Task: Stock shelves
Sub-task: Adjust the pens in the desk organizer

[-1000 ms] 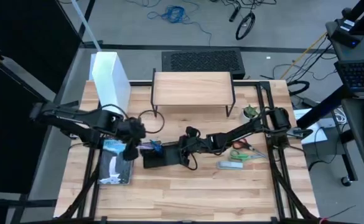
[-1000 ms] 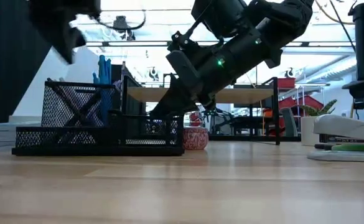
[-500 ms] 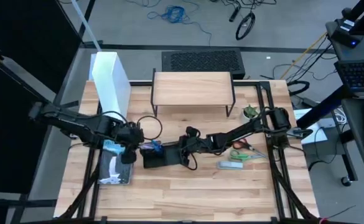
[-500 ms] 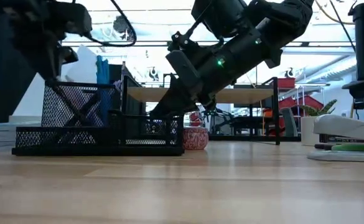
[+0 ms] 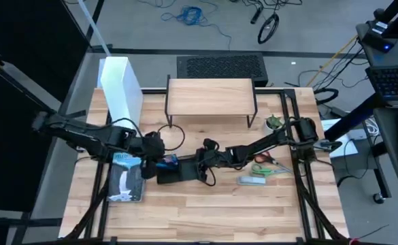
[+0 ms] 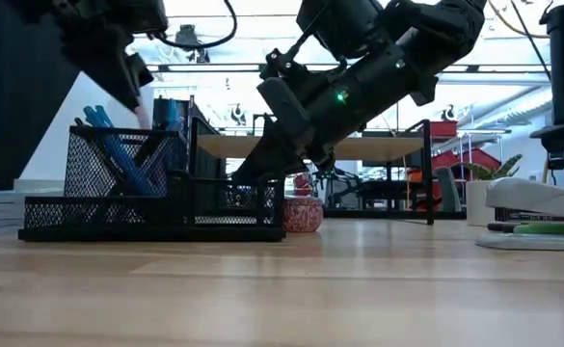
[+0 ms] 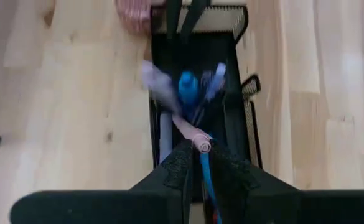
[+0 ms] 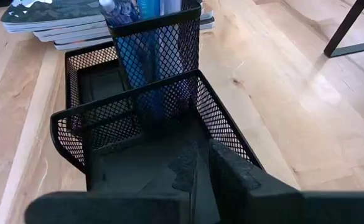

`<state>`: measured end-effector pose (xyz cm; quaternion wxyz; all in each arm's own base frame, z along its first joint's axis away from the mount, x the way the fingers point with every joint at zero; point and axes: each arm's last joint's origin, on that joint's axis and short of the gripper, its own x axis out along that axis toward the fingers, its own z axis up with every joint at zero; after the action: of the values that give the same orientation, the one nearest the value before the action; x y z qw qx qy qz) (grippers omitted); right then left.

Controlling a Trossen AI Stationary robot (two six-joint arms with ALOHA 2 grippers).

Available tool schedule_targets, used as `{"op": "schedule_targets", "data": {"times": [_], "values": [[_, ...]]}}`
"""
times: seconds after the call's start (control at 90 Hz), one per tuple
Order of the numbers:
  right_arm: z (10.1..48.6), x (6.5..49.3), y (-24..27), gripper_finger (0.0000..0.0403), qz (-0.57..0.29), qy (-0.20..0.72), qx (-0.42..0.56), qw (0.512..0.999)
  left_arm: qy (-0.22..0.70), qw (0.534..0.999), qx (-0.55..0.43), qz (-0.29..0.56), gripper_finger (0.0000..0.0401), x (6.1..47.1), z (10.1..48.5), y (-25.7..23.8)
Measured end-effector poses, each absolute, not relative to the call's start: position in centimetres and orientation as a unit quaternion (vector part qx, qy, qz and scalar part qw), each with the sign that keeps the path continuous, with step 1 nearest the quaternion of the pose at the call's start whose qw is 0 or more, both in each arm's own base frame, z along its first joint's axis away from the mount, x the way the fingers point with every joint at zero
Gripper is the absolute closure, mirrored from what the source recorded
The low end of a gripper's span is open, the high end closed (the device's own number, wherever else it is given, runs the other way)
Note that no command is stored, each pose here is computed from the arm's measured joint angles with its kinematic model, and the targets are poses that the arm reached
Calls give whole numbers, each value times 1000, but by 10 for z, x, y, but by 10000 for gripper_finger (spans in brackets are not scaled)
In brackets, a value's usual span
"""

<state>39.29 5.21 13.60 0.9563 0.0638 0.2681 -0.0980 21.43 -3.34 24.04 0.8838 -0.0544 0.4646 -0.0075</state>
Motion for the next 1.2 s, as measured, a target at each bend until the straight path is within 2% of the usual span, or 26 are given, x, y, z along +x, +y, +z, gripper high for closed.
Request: {"op": "schedule_targets", "data": {"times": [0.333, 0.856, 1.089, 1.2], "values": [[136, 393, 52, 381, -98, 268, 64, 956, 428, 902, -53, -8, 363, 234, 236, -31], [136, 393, 52, 381, -98, 268, 64, 956, 487, 872, -43, 9, 363, 226, 268, -30], [136, 393, 52, 381, -97, 270, 60, 956, 525, 849, -42, 26, 363, 218, 265, -29], [141, 390, 52, 381, -96, 272, 55, 956, 521, 852, -32, 30, 363, 216, 267, -31]]}}
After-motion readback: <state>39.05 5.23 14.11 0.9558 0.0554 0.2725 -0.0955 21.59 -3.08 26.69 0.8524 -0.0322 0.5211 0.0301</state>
